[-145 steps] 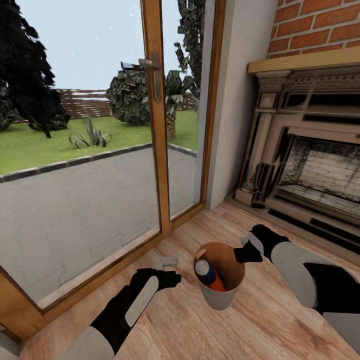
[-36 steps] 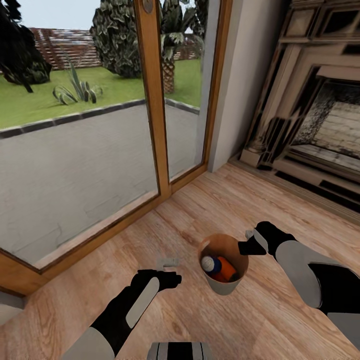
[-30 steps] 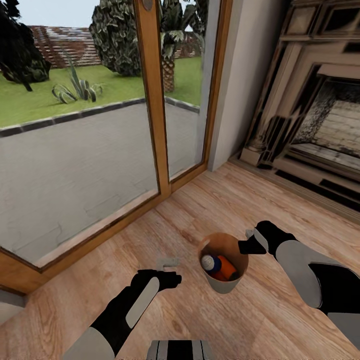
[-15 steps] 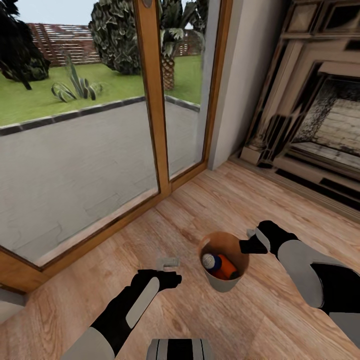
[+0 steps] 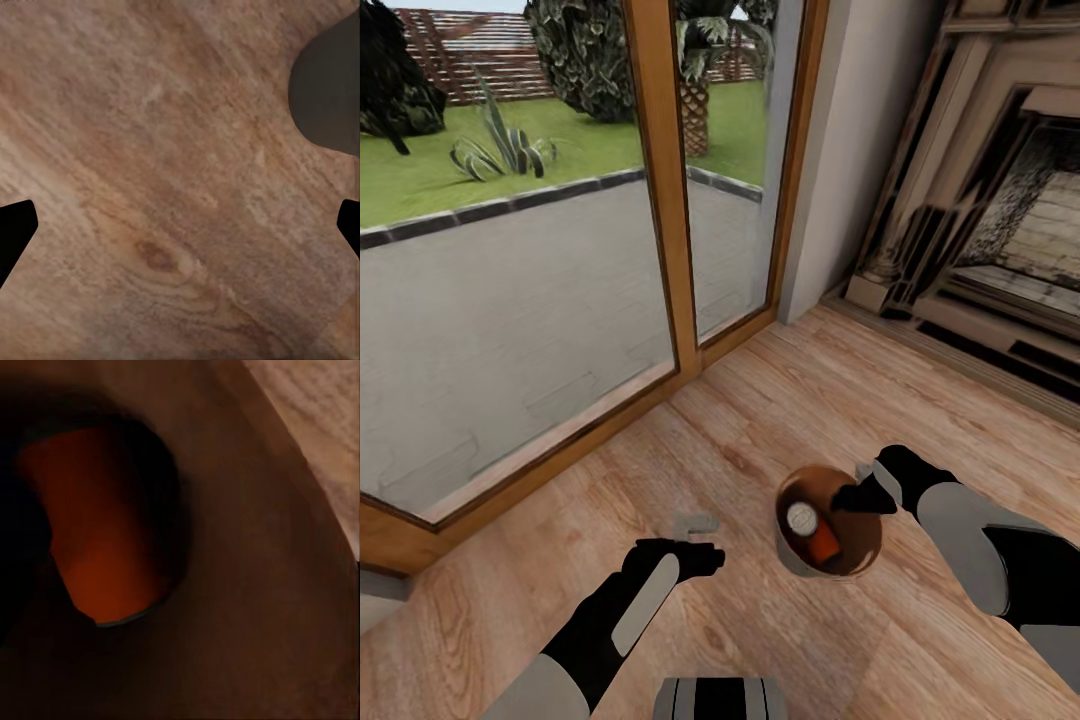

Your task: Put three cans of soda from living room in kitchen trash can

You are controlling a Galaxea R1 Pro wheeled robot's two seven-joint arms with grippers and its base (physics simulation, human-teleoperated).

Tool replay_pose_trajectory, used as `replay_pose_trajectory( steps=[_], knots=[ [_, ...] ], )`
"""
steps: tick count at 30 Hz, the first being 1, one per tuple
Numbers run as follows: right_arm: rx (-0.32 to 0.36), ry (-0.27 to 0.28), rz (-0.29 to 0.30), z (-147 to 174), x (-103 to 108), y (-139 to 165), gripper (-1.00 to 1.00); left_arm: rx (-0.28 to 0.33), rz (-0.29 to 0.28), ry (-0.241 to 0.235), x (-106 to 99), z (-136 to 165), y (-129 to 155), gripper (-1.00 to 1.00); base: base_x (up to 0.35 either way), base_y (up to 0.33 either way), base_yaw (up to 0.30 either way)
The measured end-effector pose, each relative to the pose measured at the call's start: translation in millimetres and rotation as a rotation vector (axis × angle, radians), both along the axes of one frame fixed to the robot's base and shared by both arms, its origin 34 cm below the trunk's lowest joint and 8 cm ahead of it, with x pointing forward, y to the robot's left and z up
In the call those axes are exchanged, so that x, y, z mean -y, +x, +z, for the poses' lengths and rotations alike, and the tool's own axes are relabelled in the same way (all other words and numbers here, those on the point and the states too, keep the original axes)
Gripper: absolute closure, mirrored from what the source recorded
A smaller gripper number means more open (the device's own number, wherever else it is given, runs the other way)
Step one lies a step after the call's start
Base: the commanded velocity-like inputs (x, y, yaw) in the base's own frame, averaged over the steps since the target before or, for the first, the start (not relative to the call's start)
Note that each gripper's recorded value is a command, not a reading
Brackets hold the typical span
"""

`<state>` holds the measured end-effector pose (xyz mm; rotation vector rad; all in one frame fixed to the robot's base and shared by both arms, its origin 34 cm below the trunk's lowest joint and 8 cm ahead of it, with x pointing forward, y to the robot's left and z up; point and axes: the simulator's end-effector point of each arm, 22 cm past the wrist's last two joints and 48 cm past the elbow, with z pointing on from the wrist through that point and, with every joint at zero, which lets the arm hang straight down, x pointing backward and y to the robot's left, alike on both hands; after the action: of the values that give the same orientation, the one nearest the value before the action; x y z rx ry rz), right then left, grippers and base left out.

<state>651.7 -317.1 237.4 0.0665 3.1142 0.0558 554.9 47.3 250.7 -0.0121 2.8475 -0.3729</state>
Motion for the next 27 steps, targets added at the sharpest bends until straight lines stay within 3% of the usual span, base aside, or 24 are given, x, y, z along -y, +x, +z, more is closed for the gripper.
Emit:
replay_pose_trajectory(
  steps=[7, 27],
  knots=[
    [0.0, -0.001, 0.0, 0, 0, 0, -1.0, 0.002, -0.008, -0.006, 3, 2, 0, -1.0, 0.0, 0.0, 0.0],
    [0.082, -0.002, 0.0, 49, 0, 20, -1.0, 0.088, -0.038, -0.001, 10, 44, 15, -1.0, 0.0, 0.0, 0.0]
  ],
)
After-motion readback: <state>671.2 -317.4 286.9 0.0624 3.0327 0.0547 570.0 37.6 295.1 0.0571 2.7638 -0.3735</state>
